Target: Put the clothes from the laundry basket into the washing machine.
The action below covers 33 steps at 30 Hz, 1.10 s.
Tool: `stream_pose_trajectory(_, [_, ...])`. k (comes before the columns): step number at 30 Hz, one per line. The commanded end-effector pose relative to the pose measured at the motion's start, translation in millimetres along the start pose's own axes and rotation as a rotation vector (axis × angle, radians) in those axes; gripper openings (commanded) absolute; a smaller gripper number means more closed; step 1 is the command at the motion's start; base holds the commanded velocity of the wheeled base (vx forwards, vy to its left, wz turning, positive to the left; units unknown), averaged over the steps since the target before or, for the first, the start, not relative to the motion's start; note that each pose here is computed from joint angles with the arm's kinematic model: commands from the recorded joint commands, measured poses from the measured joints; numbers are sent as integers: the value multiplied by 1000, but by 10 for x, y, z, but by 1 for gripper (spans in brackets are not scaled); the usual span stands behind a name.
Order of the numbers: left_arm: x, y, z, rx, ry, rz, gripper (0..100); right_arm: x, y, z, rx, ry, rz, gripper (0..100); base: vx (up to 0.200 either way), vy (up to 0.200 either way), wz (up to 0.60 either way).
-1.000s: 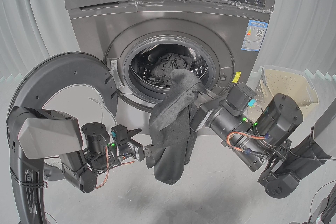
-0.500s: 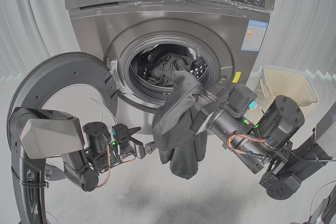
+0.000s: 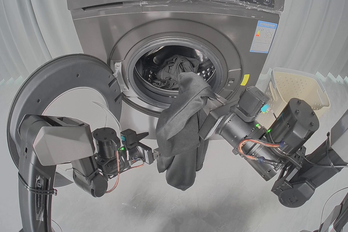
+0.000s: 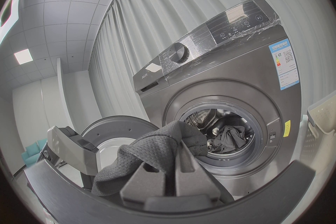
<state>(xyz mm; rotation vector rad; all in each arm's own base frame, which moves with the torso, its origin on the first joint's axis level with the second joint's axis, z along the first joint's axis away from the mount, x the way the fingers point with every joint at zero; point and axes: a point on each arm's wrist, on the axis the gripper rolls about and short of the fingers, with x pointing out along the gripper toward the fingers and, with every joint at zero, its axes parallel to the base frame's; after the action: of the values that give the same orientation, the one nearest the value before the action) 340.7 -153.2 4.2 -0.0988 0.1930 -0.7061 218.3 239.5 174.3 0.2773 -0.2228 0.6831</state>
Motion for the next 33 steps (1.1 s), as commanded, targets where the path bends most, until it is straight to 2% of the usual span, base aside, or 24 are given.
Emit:
stream_pose_trajectory(1, [24,-56,-61,-2,18,-19,100,7,2,-1,2,-3,2,0,0,0,0])
stream_pose_trajectory(11, [68,-167,-52,6,13,-58,100,27,71,-129,5,27,20,0,0,0,0])
stream_pose_trajectory(19, [151,-147,17,15,-27,-66,100,21,98,-153,8,34,28,0,0,0,0])
stream_pose_trajectory(27, [160,-166,-38,19,-6,-139,100,8,120,-164,10,40,35,0,0,0,0])
stream_pose_trajectory(33, [180,-160,-82,65,0,-159,100,8,125,-170,10,42,36,0,0,0,0])
